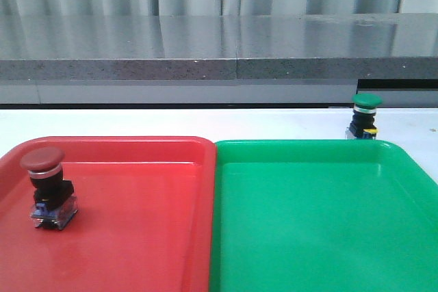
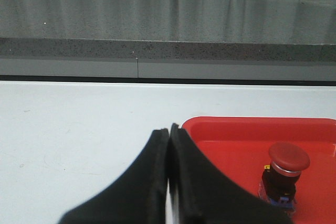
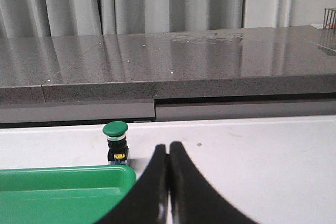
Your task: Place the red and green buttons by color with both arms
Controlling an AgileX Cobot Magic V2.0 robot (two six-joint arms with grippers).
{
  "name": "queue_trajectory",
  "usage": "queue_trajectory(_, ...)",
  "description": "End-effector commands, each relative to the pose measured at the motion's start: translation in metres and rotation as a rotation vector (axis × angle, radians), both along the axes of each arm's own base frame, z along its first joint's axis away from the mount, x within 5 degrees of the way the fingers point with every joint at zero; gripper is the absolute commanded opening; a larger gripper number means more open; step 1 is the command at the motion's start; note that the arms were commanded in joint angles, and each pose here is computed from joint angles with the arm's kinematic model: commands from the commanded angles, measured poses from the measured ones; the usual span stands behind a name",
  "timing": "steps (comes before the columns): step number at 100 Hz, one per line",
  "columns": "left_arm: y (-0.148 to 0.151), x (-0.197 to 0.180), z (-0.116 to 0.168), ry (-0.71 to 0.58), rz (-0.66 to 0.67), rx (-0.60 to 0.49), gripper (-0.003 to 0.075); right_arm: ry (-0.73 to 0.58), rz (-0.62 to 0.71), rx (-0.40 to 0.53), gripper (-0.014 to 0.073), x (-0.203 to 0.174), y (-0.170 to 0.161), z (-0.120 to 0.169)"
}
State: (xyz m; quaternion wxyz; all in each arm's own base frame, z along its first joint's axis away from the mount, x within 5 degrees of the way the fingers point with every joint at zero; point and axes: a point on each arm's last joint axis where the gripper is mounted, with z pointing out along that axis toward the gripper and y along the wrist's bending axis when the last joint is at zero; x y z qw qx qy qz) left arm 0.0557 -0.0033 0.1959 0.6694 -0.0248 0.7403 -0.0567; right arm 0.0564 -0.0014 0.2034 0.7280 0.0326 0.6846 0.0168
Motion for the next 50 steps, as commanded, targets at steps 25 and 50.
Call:
queue_trajectory(25, 0.0, -0.002, 0.004, -0.09, 0.006, -0.014, -0.002, -0.145, 0.009, -0.02, -0.0063, -0.004, 0.001, 0.017)
queue_trajectory(50, 0.0, -0.002, 0.004, -0.09, 0.006, -0.014, -0.002, 0.006, -0.008, -0.015, -0.0063, -0.001, -0.001, 0.038)
